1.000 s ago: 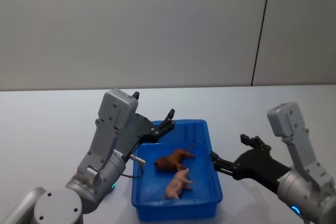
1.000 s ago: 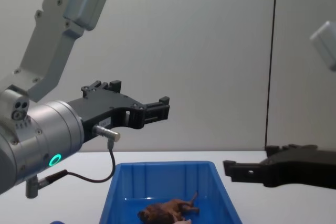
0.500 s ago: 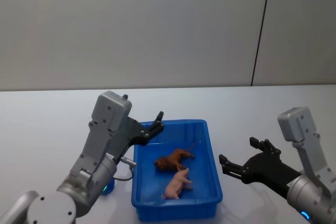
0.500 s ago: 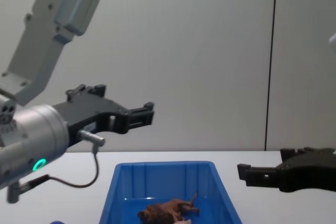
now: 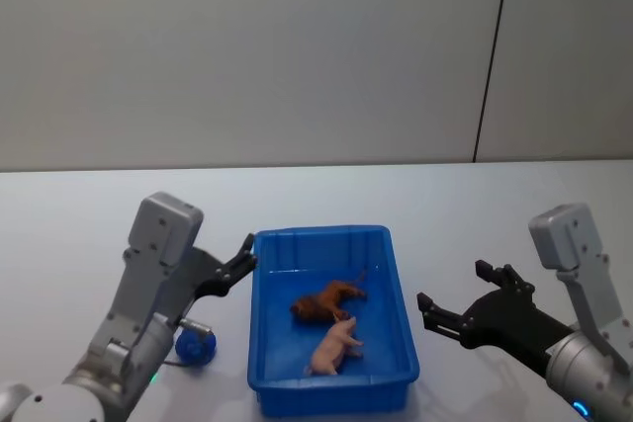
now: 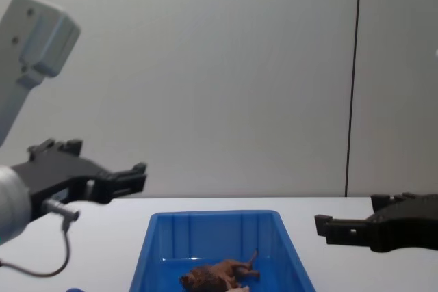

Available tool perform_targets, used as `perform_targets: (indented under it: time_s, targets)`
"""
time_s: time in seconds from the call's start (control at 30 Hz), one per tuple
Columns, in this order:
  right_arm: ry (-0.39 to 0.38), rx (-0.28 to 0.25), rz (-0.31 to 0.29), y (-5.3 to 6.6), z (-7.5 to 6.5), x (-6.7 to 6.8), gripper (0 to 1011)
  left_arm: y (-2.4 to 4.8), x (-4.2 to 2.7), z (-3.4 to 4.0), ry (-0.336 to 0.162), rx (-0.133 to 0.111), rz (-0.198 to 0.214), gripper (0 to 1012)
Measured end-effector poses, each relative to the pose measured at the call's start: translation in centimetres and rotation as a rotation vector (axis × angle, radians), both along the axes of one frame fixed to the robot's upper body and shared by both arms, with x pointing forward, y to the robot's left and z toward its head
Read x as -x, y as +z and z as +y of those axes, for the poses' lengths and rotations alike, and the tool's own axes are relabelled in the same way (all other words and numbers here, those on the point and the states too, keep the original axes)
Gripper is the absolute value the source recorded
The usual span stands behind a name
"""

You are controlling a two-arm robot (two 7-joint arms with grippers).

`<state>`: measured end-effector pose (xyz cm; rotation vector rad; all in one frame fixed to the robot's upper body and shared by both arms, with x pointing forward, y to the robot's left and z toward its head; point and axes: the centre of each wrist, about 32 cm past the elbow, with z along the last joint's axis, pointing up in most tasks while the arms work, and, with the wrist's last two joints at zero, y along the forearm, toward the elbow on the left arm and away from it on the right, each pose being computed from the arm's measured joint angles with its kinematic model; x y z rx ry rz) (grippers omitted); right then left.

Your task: Pick up the two dolls from the table and place them into the box.

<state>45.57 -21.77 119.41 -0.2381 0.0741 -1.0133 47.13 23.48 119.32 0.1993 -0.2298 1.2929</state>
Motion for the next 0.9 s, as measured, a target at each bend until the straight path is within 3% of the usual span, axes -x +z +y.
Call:
perform_targets:
  time_s: [0.4,0.9]
  targets:
    - [-0.002,0.001,-0.001,0.0,-0.1,0.1,1001,-1.62,0.74,2.01,0.046,-0.020,0.065,1002]
    - [-0.003,0.001,-0.001,0.0,-0.1,0.1,1001,-3.69,0.89,3.82,0.021,-0.043,0.169,1002]
